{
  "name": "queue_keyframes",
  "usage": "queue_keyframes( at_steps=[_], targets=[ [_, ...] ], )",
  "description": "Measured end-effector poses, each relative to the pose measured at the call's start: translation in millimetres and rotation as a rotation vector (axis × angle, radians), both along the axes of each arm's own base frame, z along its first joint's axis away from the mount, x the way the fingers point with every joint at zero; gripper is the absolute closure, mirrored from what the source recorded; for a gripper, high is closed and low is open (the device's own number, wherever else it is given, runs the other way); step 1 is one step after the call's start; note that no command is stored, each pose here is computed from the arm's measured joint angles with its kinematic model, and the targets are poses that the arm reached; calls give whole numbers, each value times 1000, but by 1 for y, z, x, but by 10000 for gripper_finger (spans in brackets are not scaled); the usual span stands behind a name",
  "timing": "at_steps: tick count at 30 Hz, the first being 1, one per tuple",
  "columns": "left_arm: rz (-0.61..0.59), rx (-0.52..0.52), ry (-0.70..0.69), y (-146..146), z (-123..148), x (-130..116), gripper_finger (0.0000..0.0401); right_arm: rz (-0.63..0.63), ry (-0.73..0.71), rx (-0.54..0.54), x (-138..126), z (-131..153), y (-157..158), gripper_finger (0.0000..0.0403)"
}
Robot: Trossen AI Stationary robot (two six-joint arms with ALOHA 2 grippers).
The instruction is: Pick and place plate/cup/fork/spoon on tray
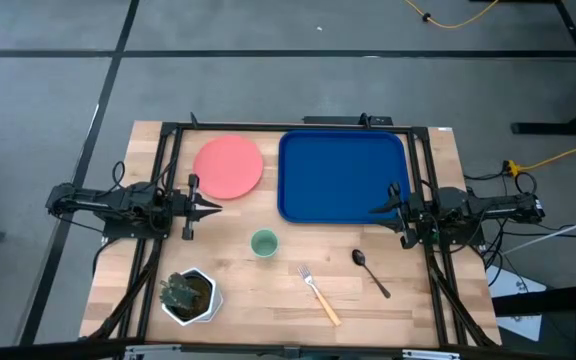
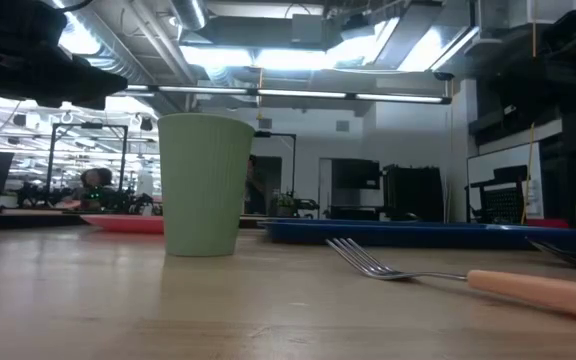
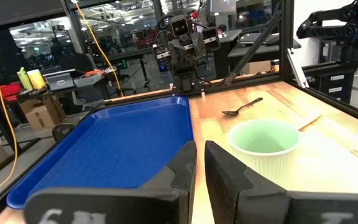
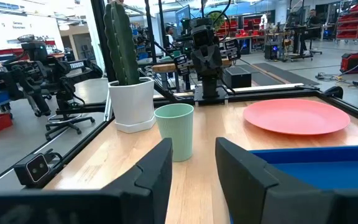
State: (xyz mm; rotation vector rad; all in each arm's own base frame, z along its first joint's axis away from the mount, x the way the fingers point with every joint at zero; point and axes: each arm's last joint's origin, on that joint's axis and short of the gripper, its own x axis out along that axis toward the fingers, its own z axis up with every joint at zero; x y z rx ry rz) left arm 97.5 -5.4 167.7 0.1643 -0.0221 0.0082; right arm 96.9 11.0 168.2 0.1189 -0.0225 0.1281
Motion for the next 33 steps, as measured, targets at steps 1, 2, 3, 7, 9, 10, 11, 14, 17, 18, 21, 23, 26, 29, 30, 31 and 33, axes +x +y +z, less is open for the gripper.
queue_keyframes(
  at_steps=[1, 2, 3, 7, 9, 10, 11, 14, 17, 18, 21, 23, 26, 29, 30, 31, 33],
  targets=[
    [0, 0, 0, 0, 0, 0, 374, -1, -14, -20, 0, 1, 0, 276],
    [0, 0, 0, 0, 0, 0, 374, -3, -33, -45, 0, 3, 0, 276],
    [0, 0, 0, 0, 0, 0, 374, -4, -62, -52, 0, 5, 0, 276],
    [0, 0, 0, 0, 0, 0, 374, 6, -197, 53, -3, 20, 0, 276],
    [0, 0, 0, 0, 0, 0, 374, 8, -258, 67, -4, 25, 0, 276],
    [0, 0, -1, 0, 0, 0, 374, 10, -291, 80, -5, 28, -1, 276],
    [1, 0, 0, 0, 0, 0, 374, 18, -326, 107, -6, 32, -1, 276],
    [0, 0, 0, 0, 0, 0, 374, 107, -407, 133, -10, 40, 1, 276],
    [0, 0, 0, 0, 0, 0, 374, 155, -420, 94, -11, 41, 3, 276],
    [0, 0, 0, 0, 0, 0, 374, 156, -417, 96, -11, 40, 3, 276],
    [0, 0, 0, 0, 0, 0, 374, 157, -423, 73, -11, 41, 3, 276],
    [0, 0, 0, 0, 0, 0, 374, 165, -468, 9, -13, 43, 4, 276],
    [0, 0, 0, 0, 0, 0, 374, 211, -589, -125, -18, 50, 5, 276],
    [0, 0, -1, 0, 0, 0, 374, 281, -689, -231, -23, 55, 8, 276],
    [0, 0, 0, 0, 0, 0, 374, 297, -703, -257, -24, 56, 8, 276],
    [0, 0, 0, 0, 0, 0, 374, 303, -711, -282, -24, 55, 9, 276],
    [0, 0, -1, 0, 0, 0, 374, 288, -712, -302, -23, 55, 9, 276]
  ],
)
